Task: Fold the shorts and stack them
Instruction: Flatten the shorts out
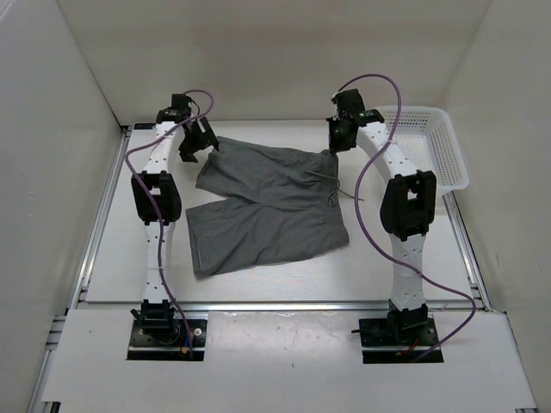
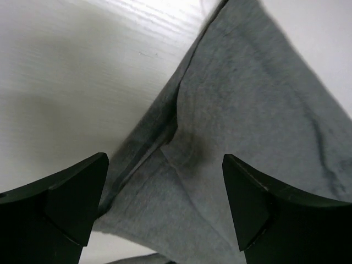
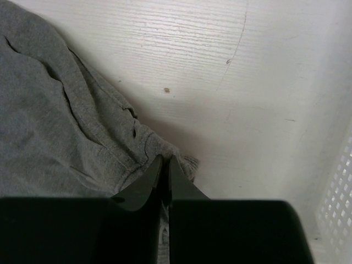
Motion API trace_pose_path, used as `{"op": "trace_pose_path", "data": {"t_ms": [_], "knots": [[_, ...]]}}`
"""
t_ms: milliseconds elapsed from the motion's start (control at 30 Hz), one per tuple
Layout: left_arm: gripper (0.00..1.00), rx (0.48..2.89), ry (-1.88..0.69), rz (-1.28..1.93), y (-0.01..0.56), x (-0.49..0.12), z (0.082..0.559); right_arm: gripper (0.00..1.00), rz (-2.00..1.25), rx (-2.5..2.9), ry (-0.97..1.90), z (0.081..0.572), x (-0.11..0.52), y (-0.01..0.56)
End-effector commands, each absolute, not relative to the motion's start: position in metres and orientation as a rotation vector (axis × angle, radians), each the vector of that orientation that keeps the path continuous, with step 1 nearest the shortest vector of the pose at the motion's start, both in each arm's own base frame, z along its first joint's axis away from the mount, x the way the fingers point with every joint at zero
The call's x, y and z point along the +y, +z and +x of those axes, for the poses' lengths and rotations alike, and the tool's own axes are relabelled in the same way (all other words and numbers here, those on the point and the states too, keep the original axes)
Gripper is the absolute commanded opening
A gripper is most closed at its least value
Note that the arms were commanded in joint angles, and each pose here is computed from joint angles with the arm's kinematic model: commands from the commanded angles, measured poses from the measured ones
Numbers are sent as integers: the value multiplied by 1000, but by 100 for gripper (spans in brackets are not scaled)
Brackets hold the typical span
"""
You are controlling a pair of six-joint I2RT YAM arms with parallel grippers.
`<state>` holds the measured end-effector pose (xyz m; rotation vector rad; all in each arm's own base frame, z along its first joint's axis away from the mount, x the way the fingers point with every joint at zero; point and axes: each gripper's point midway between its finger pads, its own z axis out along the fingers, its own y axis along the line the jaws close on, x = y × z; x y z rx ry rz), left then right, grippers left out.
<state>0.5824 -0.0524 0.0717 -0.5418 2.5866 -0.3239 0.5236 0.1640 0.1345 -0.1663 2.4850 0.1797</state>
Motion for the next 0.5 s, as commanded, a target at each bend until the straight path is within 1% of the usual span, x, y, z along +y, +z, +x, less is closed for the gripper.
{"op": "trace_pose_path", "data": {"t_ms": [0,67,133,167,200,233,267,300,333,367,433,467], "knots": [[97,2548,-304,-531,83,-50,588,1,-157,2472,200,530,166,136],[97,2572,-298,-538,72,-50,585,1,-157,2472,200,530,166,136],[94,2591,-281,-546,64,-48,582,1,-157,2472,200,530,166,136],[94,2597,-263,-553,64,-46,578,1,-158,2481,198,528,165,133],[94,2597,-247,-557,66,-44,576,9,-151,2479,178,529,163,132],[94,2572,-253,-550,84,-44,575,34,-131,2490,158,527,159,134],[94,2574,-230,-557,88,-41,570,59,-124,2490,139,527,156,136],[95,2556,-198,-563,98,-36,567,80,-108,2498,124,526,154,135],[97,2500,-193,-556,132,-33,563,100,-81,2461,102,526,149,153],[99,2522,-164,-567,134,-30,550,100,-60,2443,101,526,148,162],[100,2494,-108,-593,156,-21,533,100,-43,2439,109,517,146,169],[100,2438,-103,-589,190,-17,519,100,-27,2386,146,514,148,192]]}}
